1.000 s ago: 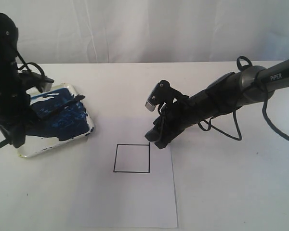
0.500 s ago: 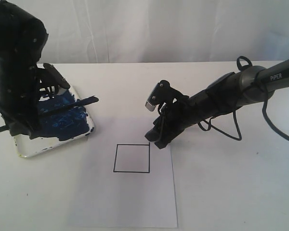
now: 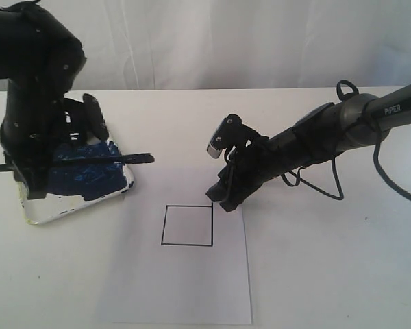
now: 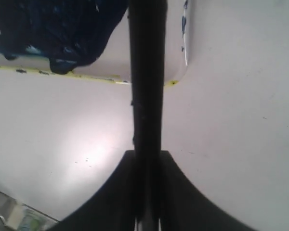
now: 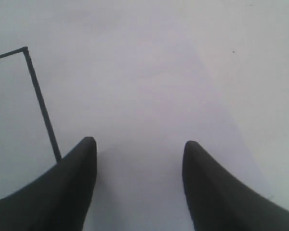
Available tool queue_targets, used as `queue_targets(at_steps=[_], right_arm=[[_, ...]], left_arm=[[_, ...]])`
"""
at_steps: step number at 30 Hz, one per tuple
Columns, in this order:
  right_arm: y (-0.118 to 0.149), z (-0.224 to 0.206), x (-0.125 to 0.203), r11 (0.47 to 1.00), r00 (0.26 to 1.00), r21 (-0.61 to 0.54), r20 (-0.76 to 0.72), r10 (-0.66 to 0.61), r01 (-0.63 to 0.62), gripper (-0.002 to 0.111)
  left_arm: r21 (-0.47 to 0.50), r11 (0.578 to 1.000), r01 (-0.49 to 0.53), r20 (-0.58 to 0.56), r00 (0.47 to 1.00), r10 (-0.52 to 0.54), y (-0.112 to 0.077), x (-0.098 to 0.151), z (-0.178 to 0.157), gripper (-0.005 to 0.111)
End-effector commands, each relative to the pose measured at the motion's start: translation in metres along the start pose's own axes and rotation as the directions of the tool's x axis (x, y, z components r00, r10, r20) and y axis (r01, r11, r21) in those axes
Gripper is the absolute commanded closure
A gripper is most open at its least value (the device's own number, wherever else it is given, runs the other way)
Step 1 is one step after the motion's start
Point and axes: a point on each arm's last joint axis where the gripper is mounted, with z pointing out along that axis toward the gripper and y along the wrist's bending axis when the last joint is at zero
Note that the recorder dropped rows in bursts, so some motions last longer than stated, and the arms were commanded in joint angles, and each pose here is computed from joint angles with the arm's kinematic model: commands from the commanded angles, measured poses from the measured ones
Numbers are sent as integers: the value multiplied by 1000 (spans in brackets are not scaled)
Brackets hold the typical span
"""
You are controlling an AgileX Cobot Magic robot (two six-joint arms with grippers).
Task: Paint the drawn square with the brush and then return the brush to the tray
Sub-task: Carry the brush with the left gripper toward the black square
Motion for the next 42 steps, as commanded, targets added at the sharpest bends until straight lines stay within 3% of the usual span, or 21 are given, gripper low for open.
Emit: queue_targets(at_steps=[1,9,15,22,42], right_arm=[[-3,4,6,1000,999,21,-28,-16,16,57],[-3,4,6,1000,999,23,-29,-16,16,57],[-4,4,7,999,999,34,-31,-16,17,57],[-4,4,7,999,999,36,-32,-16,17,57],[-4,4,7,999,999,39,-33,-16,17,57]], left_arm=[[-28,994,-108,-56,993,106,-24,-9,-21,107],[-37,983,-178,-78,981,175,-36,-24,-17,107],[-46,965,-259,-144,958,250,-39,-20,-6,107],[-29,950,-310,-143,942,303,-54,-25,-6,107],[-40,944,-329,-120,939,322,-64,-45,7,107]])
